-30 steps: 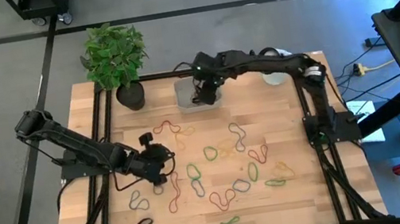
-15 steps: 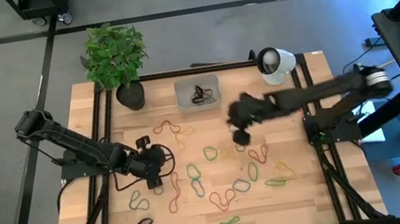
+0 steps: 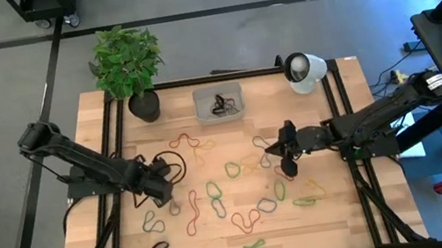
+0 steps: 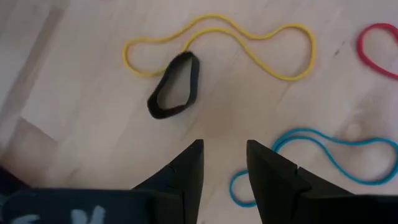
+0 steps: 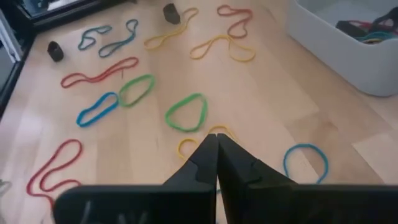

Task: Pick and place rubber bands into bin
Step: Put the blue rubber band into the gray bin

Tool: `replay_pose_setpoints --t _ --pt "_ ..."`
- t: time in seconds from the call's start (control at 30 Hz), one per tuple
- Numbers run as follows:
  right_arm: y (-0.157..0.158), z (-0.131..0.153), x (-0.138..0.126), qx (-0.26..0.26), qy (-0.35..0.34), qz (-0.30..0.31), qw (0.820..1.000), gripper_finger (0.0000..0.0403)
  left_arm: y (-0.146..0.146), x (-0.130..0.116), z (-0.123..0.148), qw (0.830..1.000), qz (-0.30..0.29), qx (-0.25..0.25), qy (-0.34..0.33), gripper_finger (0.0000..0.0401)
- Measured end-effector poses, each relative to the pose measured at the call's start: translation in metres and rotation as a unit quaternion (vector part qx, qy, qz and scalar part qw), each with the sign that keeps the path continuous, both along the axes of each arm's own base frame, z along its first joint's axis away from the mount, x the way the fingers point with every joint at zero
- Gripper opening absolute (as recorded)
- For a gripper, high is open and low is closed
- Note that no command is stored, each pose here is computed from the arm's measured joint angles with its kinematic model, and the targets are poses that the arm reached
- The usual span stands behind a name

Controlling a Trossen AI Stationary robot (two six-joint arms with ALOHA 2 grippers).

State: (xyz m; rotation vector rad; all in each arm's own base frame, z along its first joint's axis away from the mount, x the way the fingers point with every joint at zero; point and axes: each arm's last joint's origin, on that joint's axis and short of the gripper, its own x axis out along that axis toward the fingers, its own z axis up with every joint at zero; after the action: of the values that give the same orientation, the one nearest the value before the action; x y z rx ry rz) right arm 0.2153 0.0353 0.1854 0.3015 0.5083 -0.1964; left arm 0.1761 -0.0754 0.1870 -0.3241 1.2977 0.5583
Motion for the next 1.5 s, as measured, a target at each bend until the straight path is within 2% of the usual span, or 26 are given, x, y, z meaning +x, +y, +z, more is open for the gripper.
replay_pose_setpoints --t 0.2,0.47,1.0,1.17,1.37,1.5 --pt "0.008 0.001 -0.001 0.000 0.000 0.020 1.000 0.0009 -0.007 0.003 -0.014 0.999 0.021 -0.021 0.044 0.0116" --pt "0.013 0.001 -0.002 0.002 -0.001 0.030 1.000 0.0009 -0.013 0.007 -0.032 0.995 0.031 -0.008 0.092 0.0116" --pt "0.023 0.005 -0.002 0.017 -0.026 0.047 0.998 0.0009 -0.030 0.003 -0.037 0.995 0.050 -0.019 0.082 0.0116" --pt "0.024 0.007 -0.001 0.019 -0.036 0.050 0.998 0.0009 -0.035 0.000 -0.041 0.996 0.053 0.002 0.078 0.0116" --pt "0.025 0.009 0.000 0.022 -0.049 0.050 0.997 0.0009 -0.038 0.004 -0.056 0.993 0.053 0.026 0.107 0.0115" --pt "0.025 0.009 0.000 0.020 -0.049 0.052 0.997 0.0010 -0.040 0.006 -0.064 0.991 0.038 0.031 0.124 0.0100"
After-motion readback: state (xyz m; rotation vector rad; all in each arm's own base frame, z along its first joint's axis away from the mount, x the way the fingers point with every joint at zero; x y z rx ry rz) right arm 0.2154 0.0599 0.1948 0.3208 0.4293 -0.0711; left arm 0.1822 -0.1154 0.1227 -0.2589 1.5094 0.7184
